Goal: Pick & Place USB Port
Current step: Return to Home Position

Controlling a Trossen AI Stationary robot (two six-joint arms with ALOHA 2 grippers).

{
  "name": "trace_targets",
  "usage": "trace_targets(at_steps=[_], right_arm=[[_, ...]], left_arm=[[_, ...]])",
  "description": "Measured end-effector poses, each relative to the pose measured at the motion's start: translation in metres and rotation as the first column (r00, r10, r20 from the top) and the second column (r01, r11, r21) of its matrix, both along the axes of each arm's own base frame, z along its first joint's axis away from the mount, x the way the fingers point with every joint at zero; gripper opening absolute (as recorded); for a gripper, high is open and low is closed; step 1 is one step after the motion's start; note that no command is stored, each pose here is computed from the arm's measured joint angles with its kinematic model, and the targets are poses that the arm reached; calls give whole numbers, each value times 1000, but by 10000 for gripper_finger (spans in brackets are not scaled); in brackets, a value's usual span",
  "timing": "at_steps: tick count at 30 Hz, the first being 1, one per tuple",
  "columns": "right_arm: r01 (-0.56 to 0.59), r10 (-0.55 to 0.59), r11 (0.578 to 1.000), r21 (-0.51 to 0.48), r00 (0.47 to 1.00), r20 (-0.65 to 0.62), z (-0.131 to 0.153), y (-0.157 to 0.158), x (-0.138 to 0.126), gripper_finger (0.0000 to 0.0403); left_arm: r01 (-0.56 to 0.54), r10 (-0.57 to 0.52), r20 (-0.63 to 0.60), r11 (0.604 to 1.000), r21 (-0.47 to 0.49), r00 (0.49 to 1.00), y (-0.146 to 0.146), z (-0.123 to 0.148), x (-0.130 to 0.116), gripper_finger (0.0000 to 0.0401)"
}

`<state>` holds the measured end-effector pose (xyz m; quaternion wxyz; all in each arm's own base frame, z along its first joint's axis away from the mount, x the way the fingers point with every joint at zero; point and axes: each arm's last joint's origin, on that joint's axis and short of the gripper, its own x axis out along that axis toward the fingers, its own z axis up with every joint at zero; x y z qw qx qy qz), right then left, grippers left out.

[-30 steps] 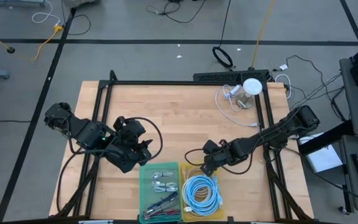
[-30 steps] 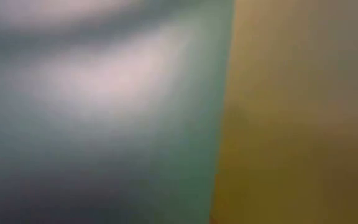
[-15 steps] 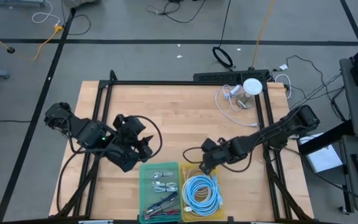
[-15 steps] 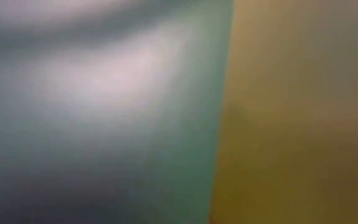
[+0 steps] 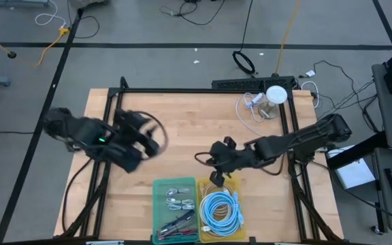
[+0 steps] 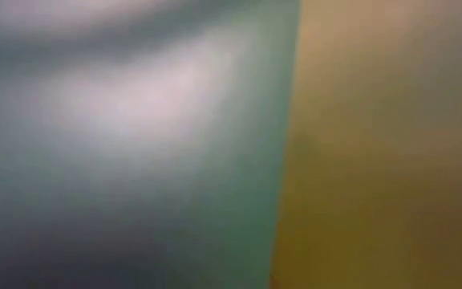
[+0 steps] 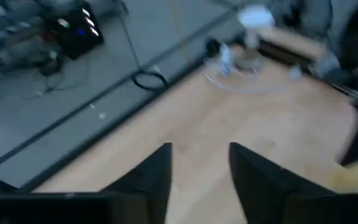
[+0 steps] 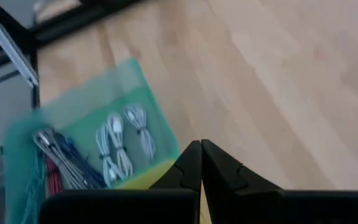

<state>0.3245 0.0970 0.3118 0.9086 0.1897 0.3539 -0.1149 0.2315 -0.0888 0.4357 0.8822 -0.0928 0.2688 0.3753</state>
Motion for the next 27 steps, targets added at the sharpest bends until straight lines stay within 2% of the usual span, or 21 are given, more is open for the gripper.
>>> trace_targets(at_steps=[4,7,10,15,20,23,27], right_arm=[[-46,50,998,-46,993,104,38,-3,-10,0],[-91,108,992,-88,972,209,67,-8,-24,0],[-137,180,978,-159,936,304,94,-13,-47,0],[-270,353,930,-250,847,398,124,-24,-91,0],[-389,457,889,-241,782,425,112,-37,-137,0],[-376,429,903,-209,765,480,86,-45,-160,0],[-349,366,925,-149,722,587,38,-53,-184,0]], left_arm=[[-76,73,110,997,22,991,20,12,-38,84],[-108,113,256,994,-32,960,33,7,-76,20],[-73,117,435,991,-117,893,41,-11,-111,12],[92,57,625,975,-204,779,42,-62,-137,4],[166,76,714,950,-263,696,45,-122,-147,7],[157,143,755,938,-311,640,50,-152,-153,3],[130,222,788,926,-355,575,55,-183,-158,4]])
